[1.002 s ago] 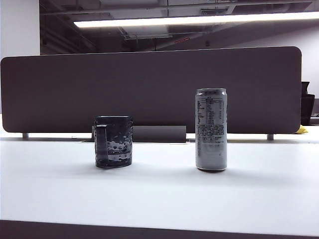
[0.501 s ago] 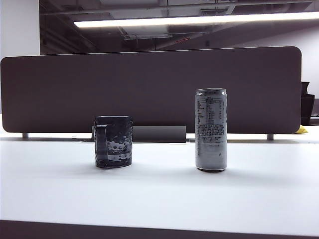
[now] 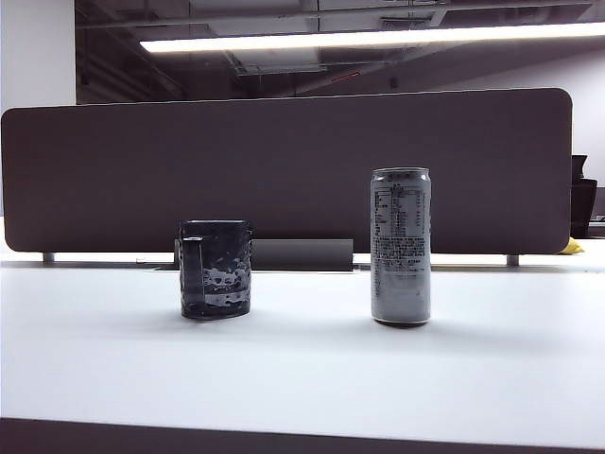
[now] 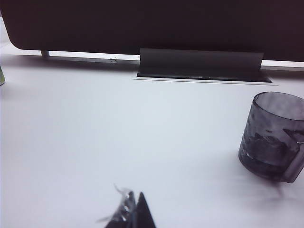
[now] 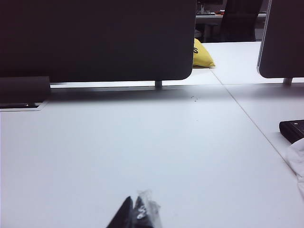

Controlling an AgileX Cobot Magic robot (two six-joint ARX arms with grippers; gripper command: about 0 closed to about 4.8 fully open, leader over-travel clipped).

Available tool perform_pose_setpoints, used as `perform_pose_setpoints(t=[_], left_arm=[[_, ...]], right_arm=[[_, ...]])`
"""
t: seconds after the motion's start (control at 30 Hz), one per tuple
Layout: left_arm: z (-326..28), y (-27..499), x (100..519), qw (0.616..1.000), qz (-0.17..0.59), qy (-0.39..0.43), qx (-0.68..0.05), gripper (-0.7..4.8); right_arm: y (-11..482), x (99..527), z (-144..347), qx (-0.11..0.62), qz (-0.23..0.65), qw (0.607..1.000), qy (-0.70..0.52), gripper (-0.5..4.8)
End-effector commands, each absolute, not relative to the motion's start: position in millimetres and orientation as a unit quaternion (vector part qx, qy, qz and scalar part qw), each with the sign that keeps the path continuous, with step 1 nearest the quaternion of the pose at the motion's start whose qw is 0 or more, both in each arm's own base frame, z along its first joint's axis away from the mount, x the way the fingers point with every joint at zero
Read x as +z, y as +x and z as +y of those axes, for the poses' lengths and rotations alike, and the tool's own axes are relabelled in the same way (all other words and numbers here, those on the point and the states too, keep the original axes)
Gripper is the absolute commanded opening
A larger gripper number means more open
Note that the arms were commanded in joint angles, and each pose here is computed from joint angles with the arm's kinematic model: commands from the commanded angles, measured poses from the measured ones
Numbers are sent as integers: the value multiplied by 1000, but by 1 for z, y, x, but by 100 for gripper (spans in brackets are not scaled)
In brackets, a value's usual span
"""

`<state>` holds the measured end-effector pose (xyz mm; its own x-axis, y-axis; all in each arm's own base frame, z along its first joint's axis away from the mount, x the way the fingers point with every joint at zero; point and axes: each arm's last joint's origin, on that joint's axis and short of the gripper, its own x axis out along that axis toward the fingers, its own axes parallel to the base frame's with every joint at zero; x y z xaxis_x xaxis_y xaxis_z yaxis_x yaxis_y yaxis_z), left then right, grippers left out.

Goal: Pick up the metal can, pour some water into the cup, then place the can back on the table.

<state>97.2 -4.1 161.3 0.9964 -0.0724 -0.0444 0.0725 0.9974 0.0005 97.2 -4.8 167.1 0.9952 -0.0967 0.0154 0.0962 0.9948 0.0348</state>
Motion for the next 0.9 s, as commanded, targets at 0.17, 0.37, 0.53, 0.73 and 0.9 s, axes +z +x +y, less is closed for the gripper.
perform_pose_setpoints(t=[0.17, 0.37, 0.53, 0.73, 0.9], left_arm=[[-4, 97, 162, 999, 20, 0, -40, -5], [-11, 97, 162, 997, 20, 0, -71, -5], [-25, 94, 162, 990, 20, 2, -143, -5], [-35, 91, 162, 979, 20, 3, -202, -5], [-37, 90, 162, 977, 19, 3, -211, -5]], right_arm=[[97, 168, -5, -46, -16, 999, 19, 13], [97, 168, -4, -37, -16, 999, 19, 14], [97, 168, -1, 18, -15, 994, 108, 14], [94, 172, 12, 244, 17, 950, 193, 35], [91, 180, 21, 305, -10, 933, 192, 303]])
